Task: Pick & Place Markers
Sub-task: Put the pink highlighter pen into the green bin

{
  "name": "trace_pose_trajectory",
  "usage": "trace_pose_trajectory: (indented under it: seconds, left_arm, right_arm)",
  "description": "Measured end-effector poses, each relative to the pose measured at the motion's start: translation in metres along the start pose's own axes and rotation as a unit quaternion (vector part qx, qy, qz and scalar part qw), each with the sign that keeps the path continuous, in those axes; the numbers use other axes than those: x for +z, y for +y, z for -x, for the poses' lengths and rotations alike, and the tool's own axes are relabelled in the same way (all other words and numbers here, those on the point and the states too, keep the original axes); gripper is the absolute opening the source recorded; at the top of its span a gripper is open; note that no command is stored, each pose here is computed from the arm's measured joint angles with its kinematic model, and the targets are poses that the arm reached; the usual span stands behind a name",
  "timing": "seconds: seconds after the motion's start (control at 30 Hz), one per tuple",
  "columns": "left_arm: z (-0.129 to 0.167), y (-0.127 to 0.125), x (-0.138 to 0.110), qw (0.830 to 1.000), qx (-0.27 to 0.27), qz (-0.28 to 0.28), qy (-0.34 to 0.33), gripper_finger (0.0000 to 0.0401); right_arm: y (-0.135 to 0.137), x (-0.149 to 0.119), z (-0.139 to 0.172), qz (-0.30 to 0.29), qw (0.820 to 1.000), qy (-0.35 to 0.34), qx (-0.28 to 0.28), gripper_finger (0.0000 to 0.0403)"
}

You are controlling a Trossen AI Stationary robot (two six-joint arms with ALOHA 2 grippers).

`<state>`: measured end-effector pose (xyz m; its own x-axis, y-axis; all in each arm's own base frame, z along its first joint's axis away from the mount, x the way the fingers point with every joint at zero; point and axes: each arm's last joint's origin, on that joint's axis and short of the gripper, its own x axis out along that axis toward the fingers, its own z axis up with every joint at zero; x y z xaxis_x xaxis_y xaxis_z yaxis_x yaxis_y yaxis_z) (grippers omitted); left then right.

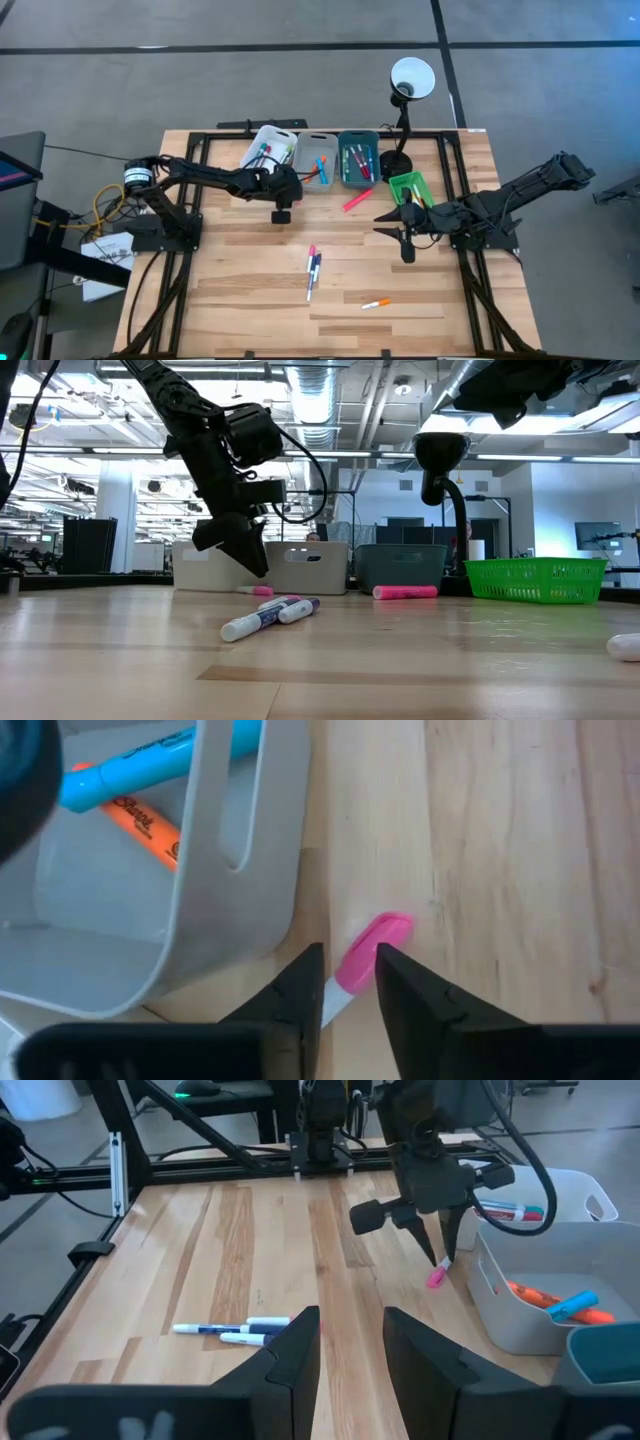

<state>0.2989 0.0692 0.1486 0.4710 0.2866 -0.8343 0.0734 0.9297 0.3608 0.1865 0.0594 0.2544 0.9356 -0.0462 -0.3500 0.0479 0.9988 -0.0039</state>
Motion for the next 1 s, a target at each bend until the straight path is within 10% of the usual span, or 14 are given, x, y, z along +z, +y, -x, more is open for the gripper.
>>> trace_pose_trajectory:
  seconds: [0.33,1.0]
  left_arm:
    - [-0.01,-0.003,-0.008,1.0,0.002,-0.002,0.025,0.0009]
    - [-0.012,-0.01,0.001,0.991,0.125,-0.037,0.043,0.0006]
  right_arm:
    - [0.0,0.0,0.0,0.0,1.0,0.0,0.0,0.0102]
    - [0.001,0.0,0.0,-0.001,1.0,0.0,0.014,0.0102]
